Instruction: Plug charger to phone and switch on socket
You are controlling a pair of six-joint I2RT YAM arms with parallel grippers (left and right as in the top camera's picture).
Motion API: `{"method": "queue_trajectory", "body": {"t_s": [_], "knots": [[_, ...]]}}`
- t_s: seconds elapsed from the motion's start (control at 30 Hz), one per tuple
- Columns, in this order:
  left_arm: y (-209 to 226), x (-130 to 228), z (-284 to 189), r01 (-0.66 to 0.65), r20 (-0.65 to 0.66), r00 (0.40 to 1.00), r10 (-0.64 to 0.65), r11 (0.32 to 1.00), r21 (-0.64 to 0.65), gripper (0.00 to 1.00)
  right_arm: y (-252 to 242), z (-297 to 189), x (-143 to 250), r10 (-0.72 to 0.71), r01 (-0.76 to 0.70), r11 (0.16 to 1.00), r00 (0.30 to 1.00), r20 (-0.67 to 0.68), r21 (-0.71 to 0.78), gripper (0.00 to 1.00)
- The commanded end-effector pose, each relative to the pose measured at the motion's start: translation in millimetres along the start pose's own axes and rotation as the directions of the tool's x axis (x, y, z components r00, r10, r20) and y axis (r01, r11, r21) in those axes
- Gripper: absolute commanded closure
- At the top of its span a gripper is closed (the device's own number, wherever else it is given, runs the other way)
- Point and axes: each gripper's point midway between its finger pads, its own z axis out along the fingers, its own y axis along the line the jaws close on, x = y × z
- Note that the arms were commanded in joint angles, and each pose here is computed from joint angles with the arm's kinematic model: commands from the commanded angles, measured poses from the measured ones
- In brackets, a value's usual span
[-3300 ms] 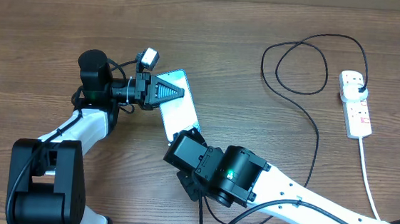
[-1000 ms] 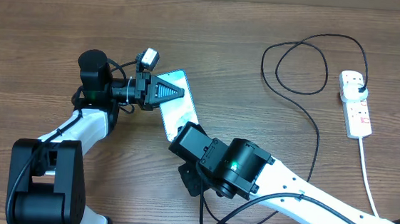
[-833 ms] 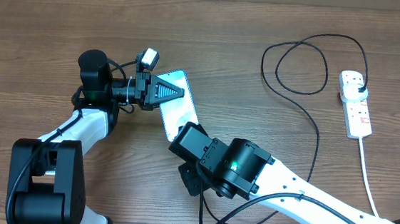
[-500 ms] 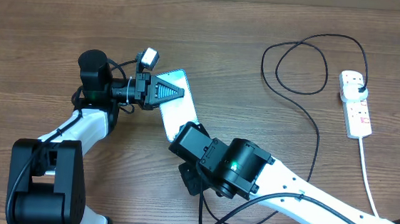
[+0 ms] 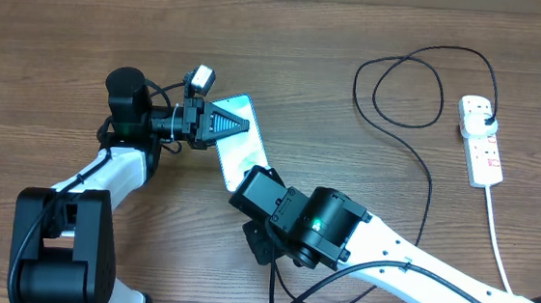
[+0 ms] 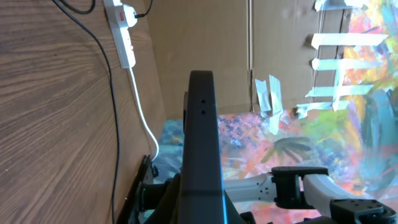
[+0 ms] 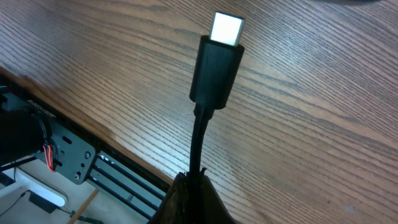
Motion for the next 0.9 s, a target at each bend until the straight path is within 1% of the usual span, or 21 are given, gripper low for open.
{"method": "queue_trajectory", "body": {"t_s": [0.0,0.67,0.87], "knots": [[-6.1,1.8,2.1,0.007,-0.027,1.0,-0.007,1.0,0.008,0.96,-2.5,1.2,-2.0,0.007,-0.007,1.0,1.0,0.007,0.011,0.96],[-6.1,1.7,2.1,-0.016,-0.027,1.0,0.016,1.0,0.008,0.96,0.8,1.1,-7.9,-0.003,0.003,1.0,1.0,0.031,-0.002,0.96],[-6.1,1.7,2.1,-0.016,-0.027,1.0,0.016,1.0,0.008,0.96,-5.8,0.8,-12.0,-0.029,0.027,0.999,0.998,0.054,0.038,0.96]]}}
